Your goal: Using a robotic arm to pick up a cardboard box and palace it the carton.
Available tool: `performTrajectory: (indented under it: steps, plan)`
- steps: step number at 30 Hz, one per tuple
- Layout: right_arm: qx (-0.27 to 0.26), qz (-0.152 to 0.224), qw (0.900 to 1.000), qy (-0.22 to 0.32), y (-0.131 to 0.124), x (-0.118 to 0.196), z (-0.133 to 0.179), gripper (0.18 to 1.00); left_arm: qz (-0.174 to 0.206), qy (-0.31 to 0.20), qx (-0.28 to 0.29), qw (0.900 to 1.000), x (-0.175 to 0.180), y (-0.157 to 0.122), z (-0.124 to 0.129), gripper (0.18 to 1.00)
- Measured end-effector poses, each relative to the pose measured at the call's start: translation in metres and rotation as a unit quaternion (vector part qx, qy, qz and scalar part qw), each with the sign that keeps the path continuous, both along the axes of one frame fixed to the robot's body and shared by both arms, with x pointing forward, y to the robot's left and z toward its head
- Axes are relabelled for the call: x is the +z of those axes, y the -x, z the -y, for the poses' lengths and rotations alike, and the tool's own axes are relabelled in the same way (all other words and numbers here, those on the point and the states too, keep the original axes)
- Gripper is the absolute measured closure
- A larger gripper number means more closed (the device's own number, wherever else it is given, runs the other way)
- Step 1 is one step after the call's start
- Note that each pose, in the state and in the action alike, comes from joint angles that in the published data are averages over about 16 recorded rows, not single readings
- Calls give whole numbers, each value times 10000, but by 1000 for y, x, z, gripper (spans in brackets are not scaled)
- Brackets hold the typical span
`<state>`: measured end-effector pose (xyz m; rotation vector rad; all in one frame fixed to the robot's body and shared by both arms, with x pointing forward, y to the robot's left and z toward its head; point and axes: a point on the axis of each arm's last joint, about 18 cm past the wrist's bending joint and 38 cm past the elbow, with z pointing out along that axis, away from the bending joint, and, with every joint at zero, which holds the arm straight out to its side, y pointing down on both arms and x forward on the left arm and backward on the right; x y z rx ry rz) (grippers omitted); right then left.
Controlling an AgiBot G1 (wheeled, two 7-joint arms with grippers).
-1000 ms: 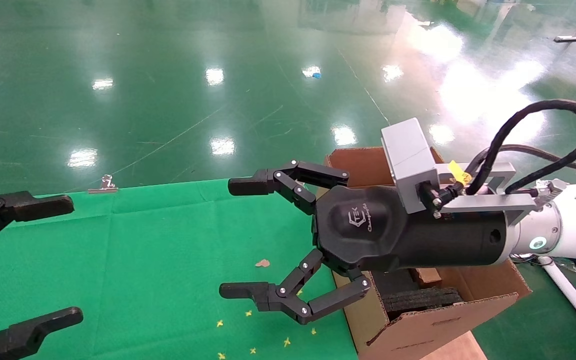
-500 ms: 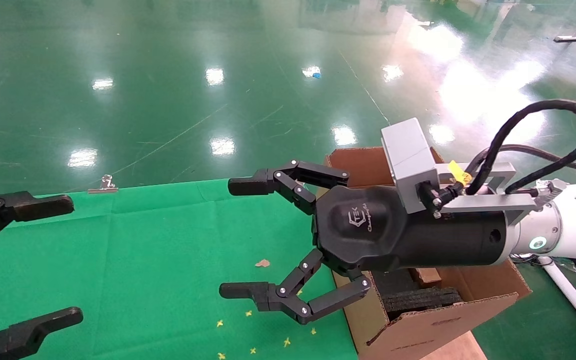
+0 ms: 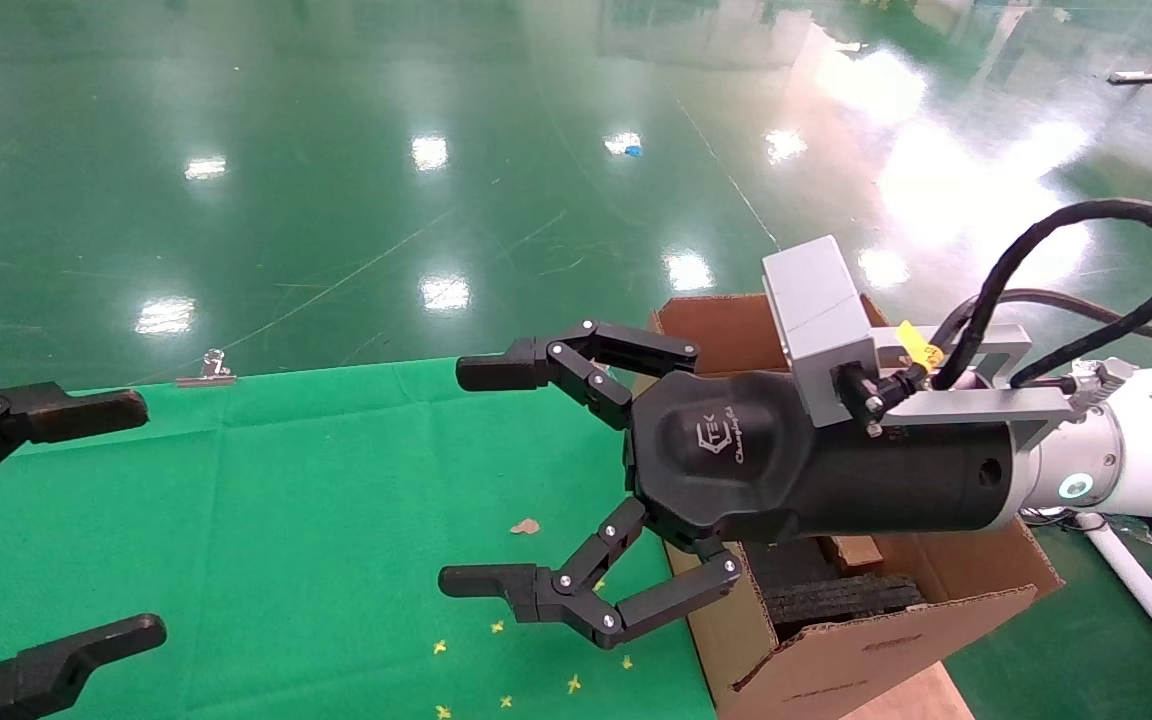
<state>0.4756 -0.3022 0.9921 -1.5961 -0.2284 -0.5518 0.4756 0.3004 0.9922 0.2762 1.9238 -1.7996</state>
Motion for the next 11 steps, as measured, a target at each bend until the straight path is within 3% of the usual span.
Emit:
performTrajectory:
  steps: [11]
  plan:
    - [0, 0, 10000, 0, 0, 0, 0, 178, 0, 0, 0, 10000, 0, 0, 0, 184]
